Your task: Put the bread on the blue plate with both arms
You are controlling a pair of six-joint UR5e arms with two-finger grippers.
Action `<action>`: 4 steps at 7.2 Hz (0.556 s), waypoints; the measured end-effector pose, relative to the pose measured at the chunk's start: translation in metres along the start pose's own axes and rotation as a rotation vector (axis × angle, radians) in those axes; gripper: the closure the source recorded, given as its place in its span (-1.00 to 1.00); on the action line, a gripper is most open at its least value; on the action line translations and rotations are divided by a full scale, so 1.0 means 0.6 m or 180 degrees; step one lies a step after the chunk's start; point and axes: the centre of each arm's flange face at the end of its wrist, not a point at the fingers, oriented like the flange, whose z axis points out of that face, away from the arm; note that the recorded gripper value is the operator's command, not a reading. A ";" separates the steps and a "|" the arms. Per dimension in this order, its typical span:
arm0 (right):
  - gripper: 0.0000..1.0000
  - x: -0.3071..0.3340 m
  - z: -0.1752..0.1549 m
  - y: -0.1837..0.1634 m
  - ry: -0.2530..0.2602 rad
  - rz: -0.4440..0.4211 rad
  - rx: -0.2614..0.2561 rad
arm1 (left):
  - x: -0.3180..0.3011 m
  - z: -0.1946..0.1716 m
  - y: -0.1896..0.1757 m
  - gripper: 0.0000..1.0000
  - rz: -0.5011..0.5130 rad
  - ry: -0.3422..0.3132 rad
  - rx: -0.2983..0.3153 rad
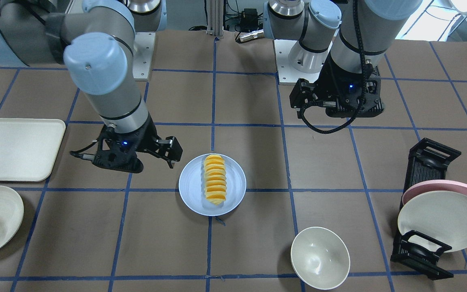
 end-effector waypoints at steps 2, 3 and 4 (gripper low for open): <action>-1.00 0.108 -0.107 0.015 0.0179 -0.0251 0.0023 | -0.001 -0.004 -0.001 -1.00 -0.0009 -0.0002 0.0020; -1.00 0.147 -0.163 0.038 0.0192 -0.0305 -0.0002 | -0.001 -0.007 -0.002 -1.00 -0.0011 0.0002 0.0031; -1.00 0.164 -0.204 0.056 0.0190 -0.0357 0.0005 | -0.001 -0.008 -0.002 -1.00 -0.0012 0.0004 0.0037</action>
